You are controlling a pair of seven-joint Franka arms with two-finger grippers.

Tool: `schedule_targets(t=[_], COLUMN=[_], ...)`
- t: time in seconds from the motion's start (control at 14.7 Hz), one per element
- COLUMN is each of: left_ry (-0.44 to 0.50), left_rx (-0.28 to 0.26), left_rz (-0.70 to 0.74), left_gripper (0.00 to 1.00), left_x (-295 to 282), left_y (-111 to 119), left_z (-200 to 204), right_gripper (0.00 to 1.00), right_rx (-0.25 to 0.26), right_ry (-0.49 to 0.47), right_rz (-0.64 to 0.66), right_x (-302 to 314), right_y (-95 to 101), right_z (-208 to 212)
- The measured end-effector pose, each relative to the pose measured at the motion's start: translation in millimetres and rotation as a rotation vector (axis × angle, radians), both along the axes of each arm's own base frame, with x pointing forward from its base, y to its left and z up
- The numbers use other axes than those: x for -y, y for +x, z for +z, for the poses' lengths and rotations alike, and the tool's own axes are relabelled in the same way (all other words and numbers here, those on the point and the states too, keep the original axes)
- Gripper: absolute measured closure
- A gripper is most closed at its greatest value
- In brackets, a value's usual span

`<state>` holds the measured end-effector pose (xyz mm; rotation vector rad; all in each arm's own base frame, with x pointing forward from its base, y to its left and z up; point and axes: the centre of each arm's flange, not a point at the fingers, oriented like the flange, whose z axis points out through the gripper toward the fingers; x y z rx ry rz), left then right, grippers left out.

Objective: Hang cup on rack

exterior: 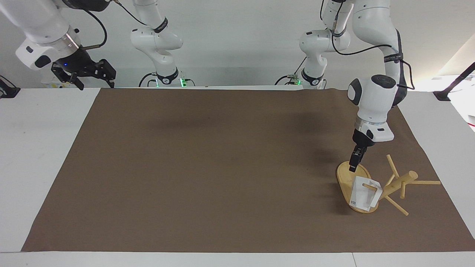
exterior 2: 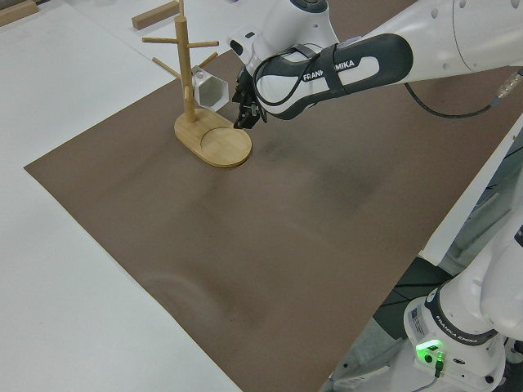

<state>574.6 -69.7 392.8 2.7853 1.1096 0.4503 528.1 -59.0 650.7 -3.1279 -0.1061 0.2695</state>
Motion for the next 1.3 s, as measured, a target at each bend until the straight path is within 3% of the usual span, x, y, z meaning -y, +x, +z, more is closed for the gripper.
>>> schedule_targets(t=[0.07,0.34,0.68,1.02,1.3], left_ry=[0.009,0.084,0.188,0.101,0.098], left_rx=[-0.031,-0.124,-0.249,-0.414,-0.421], left_rz=[0.003,-0.085,-0.409,-0.725,-0.864], left_gripper=[0.0,0.0,0.0,0.0,0.0], left_x=[-0.2,-1.6,-12.4,-10.3,-24.3], left_y=[1.6,7.8,-11.7,-37.5,-44.1], left_z=[10.6,60.0,137.5,170.1,213.9], right_gripper=[0.0,0.0,0.0,0.0,0.0], right_rx=[0.0,0.001,0.001,0.002,0.002], right_ry=[0.0,0.0,0.0,0.0,0.0], right_rz=[0.001,0.01,0.01,0.01,0.01], right_x=[-0.7,-5.4,-5.3,-5.3,-5.3], right_y=[0.1,0.6,0.6,0.6,0.6], right_z=[0.0,0.5,0.6,0.7,0.8])
